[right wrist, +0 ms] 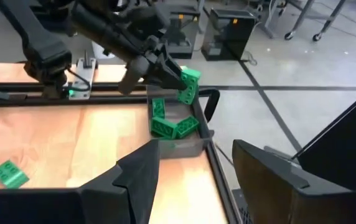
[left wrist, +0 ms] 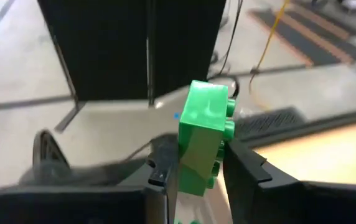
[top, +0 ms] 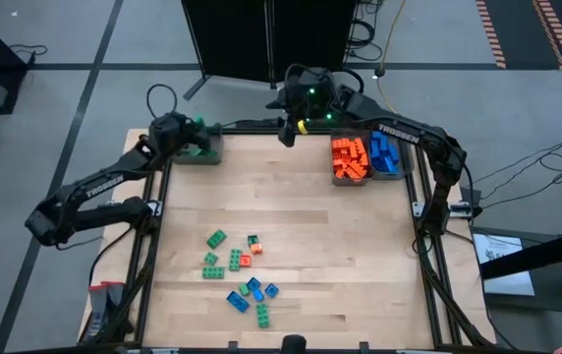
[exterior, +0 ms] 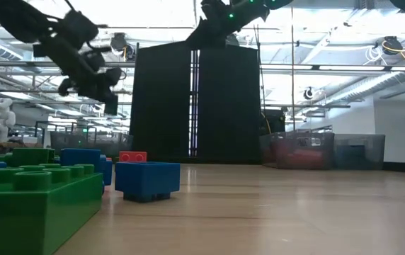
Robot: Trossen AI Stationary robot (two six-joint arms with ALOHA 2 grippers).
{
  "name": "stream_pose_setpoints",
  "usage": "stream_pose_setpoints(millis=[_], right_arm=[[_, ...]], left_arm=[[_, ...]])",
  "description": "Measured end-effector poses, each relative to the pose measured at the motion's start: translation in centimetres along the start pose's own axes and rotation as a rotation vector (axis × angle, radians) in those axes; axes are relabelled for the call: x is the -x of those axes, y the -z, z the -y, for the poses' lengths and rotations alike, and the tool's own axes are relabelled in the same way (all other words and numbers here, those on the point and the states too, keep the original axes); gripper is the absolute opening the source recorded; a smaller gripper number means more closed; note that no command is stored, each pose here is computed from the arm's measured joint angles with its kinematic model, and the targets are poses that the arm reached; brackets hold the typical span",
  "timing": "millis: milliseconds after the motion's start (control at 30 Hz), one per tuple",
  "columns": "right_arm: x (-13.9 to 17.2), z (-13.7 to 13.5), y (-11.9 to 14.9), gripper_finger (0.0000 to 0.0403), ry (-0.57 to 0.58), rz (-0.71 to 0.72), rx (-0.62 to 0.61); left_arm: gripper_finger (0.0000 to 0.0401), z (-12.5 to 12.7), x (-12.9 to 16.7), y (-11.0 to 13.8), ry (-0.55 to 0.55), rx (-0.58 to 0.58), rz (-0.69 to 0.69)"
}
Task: Sort blocks
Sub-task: Put the green game piece into the left black bin
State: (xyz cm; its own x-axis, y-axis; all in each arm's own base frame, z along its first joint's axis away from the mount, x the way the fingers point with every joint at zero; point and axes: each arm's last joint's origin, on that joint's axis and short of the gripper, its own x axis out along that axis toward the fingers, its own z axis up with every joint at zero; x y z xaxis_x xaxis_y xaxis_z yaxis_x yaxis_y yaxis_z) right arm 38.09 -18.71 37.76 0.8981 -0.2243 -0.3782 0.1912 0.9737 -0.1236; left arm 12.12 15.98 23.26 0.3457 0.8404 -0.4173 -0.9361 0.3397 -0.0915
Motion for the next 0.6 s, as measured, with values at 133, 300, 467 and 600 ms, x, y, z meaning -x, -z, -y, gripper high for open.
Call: stream_pose_setpoints(millis=[133, 300, 467, 600], right_arm=[[0.0, -0.2, -0.1, 0.0196, -0.007, 0.005, 0.007], [-0.1, -0.4, 0.0, 0.0196, -0.016, 0.000, 0.007], [-0.1, -0.5, 0.3, 0.0196, -0.069, -0.029, -0.003], [0.0, -0.7, 0.6, 0.0196, -0.085, -0.054, -0.007]], left_arm=[[0.0089, 0.1, -1.5, 1.2, -0.023, -0.033, -0.095], [0.0134, 0.2, -3.0, 2.6, -0.042, -0.078, -0.200], [0.0220, 0.3, -3.2, 2.8, -0.032, -0.144, -0.214], [0.0287, 0.3, -2.8, 2.6, -0.008, -0.126, -0.203]])
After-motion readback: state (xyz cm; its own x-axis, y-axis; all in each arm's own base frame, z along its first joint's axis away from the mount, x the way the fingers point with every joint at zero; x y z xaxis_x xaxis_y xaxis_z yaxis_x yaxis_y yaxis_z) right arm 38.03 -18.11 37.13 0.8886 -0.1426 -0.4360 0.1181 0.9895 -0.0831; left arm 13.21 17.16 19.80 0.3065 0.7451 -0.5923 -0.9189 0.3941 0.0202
